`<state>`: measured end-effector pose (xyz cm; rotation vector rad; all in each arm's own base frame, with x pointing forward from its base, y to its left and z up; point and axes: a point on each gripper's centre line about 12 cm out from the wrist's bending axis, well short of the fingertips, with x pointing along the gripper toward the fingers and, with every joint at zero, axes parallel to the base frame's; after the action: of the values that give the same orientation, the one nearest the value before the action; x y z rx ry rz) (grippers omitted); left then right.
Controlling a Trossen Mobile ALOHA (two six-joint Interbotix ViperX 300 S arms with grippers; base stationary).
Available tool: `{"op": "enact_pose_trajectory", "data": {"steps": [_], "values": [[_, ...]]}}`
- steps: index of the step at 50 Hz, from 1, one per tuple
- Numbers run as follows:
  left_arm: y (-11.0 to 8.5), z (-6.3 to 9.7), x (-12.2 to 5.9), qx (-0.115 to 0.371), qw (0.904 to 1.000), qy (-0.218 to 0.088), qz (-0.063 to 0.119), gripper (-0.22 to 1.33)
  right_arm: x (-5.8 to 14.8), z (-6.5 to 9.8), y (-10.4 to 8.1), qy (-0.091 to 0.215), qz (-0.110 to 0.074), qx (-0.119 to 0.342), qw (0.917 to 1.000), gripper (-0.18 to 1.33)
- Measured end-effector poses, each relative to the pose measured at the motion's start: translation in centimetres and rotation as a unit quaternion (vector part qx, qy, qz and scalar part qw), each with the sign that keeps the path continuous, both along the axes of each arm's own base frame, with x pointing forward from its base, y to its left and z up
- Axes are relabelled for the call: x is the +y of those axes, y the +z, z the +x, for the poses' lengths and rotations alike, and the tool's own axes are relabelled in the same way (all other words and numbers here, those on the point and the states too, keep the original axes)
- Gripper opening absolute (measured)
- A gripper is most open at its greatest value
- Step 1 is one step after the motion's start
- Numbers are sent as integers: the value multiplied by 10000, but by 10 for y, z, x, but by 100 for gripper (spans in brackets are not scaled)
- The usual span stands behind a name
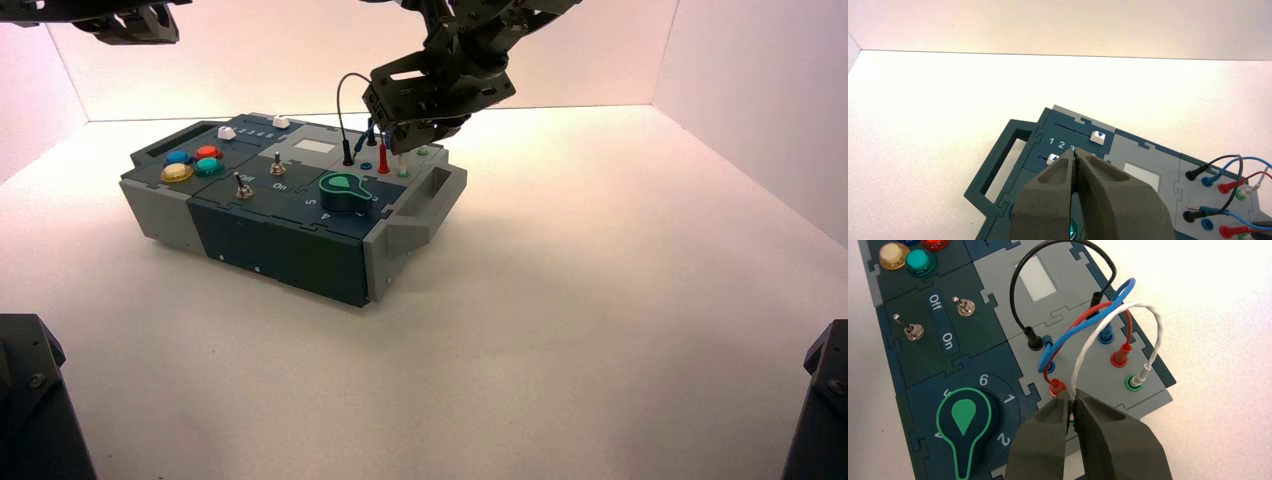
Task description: Insert the white wire.
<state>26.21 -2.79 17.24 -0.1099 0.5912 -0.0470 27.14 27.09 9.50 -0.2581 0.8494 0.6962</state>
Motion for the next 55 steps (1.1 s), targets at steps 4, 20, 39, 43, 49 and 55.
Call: {"op": "enact_pose_trajectory", "data": {"steps": [4,20,39,43,49,55], "values": [[0,0,0,0,10000,0,0,-16,0,0,0,0,-5,5,10000,-7],[0,0,0,-1,10000,-5,6,-16,-1,-3,-3,25,-50,66,10000,35],[0,0,0,-1,10000,-5,6,-16,-1,-4,-3,35,-64,84,9999,57],[0,0,0,0,10000,0,0,-16,0,-4,-3,44,-68,90,9999,57],[0,0,0,0,10000,0,0,-16,-1,-5,-3,46,-67,91,9999,57],[0,0,0,-1,10000,-5,6,-16,-3,-6,2,35,-26,46,10000,52]]}}
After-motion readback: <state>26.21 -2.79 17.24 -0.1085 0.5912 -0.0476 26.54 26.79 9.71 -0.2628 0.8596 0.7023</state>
